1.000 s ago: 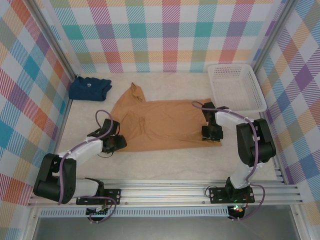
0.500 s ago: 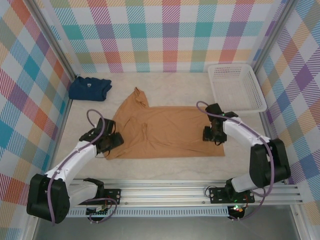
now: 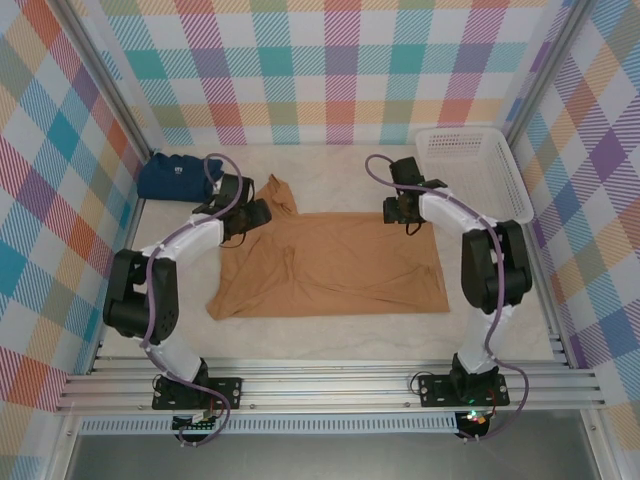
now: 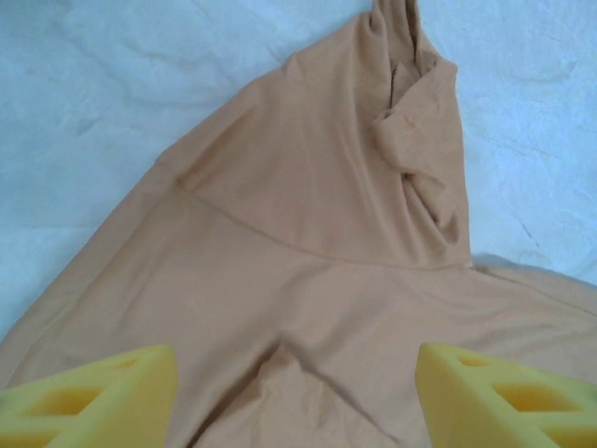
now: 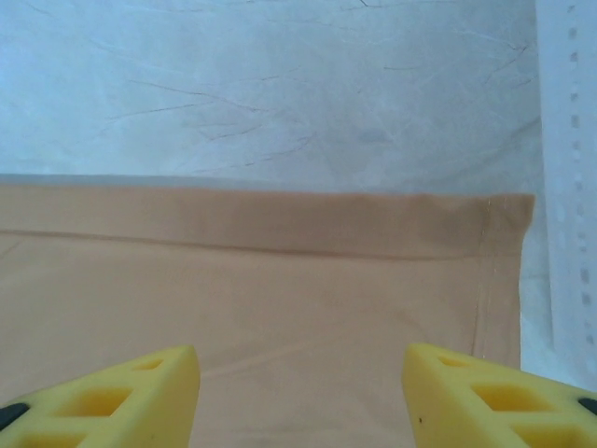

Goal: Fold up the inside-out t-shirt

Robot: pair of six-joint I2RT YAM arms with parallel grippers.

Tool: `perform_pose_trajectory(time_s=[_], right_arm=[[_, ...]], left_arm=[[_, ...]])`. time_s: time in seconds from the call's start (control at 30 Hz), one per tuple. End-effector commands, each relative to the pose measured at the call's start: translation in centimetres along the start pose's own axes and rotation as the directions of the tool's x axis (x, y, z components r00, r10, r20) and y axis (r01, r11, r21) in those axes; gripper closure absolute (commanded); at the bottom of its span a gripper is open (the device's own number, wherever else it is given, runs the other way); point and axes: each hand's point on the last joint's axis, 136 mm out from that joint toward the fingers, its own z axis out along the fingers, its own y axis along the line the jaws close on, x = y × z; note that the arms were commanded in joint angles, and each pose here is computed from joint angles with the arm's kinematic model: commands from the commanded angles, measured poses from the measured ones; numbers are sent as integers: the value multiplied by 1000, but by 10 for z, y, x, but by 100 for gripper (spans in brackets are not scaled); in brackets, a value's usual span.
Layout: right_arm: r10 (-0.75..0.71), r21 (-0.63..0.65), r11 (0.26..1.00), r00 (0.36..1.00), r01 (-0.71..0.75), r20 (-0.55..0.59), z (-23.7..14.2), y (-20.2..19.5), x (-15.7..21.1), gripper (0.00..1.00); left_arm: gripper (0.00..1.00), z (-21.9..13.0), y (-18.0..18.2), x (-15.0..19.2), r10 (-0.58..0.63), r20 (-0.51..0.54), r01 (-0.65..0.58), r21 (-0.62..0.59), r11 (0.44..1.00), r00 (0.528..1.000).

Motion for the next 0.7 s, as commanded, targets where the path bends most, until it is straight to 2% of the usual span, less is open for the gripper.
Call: perform_pose_trajectory(time_s=[0.0, 0.2, 0.4, 0.67], right_arm=[[-47, 72, 996, 999, 49, -27, 7, -21, -5, 41], [-50, 87, 995, 996, 57, -80, 25, -36, 1, 40], [-4, 99, 995, 996, 12, -87, 29, -61, 0, 40], [60, 91, 995, 992, -50, -107, 46, -58, -5, 40]], left_arm=[[32, 9, -6, -17, 55, 25, -55, -1, 998, 998], [32, 46, -25, -26, 133, -20, -133, 24, 991, 991], [32, 80, -37, -36, 177, -71, -177, 13, 984, 982], [32, 95, -46, -44, 180, -86, -179, 19, 984, 980]])
